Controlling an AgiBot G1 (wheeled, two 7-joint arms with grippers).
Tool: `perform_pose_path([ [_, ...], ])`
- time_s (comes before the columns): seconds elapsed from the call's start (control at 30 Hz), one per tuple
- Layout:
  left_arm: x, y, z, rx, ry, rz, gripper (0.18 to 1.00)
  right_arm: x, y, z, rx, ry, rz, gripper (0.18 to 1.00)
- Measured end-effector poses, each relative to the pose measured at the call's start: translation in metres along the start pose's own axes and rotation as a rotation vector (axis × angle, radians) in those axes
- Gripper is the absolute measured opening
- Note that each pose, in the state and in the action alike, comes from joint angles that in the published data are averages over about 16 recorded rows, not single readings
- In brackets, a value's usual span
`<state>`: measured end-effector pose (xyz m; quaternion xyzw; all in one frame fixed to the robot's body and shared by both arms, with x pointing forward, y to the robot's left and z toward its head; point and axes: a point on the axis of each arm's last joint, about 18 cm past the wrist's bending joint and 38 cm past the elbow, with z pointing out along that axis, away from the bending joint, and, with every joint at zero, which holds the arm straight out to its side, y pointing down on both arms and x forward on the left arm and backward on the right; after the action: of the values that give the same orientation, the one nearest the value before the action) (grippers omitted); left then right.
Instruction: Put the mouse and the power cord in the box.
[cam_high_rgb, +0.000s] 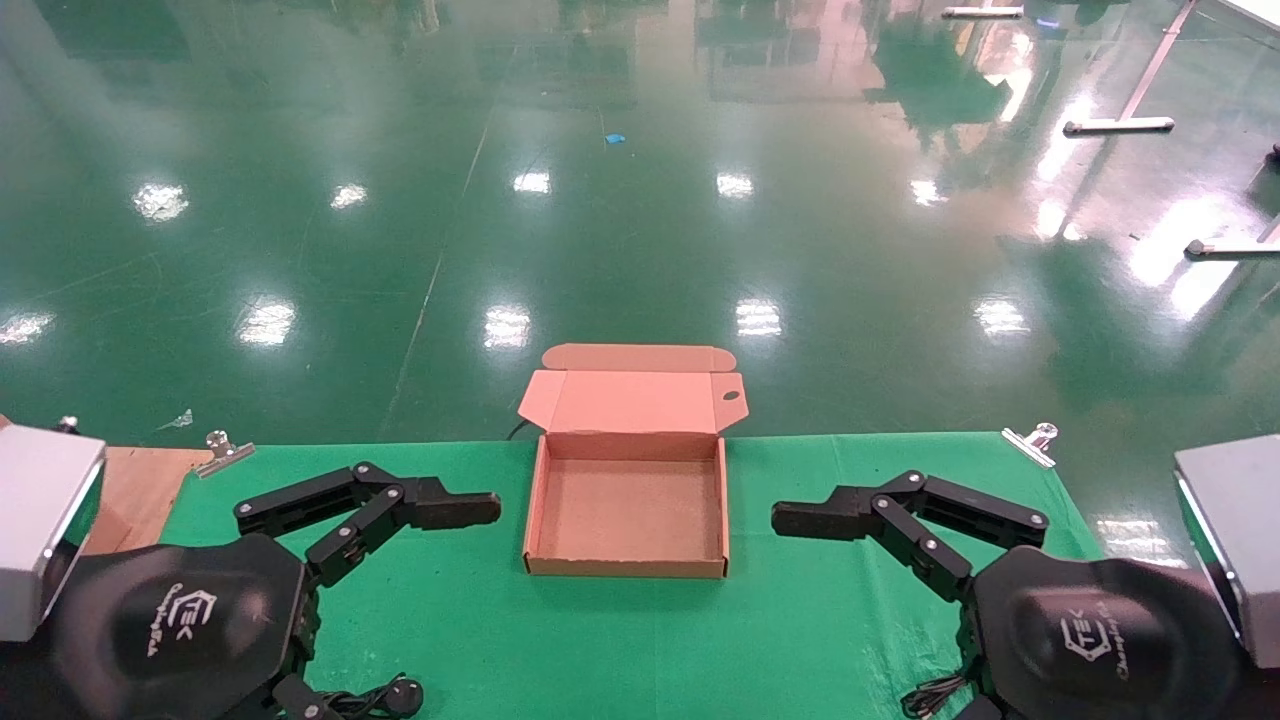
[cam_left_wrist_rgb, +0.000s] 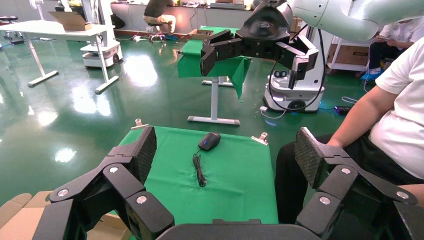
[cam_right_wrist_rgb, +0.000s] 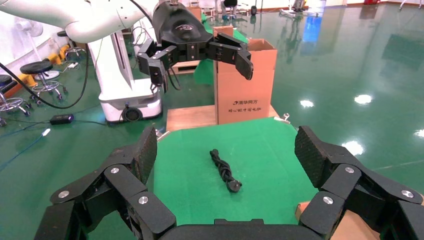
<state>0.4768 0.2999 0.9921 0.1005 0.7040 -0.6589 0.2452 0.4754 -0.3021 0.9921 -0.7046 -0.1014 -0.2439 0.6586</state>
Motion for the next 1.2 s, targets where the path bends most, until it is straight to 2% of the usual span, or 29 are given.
perform_pose_path([
  [1.2, 0.0000, 0.0000, 0.0000, 0.000, 0.000, 0.000, 1.001, 0.0000, 0.0000, 0.0000, 0.000, 0.000, 0.000, 1.001],
])
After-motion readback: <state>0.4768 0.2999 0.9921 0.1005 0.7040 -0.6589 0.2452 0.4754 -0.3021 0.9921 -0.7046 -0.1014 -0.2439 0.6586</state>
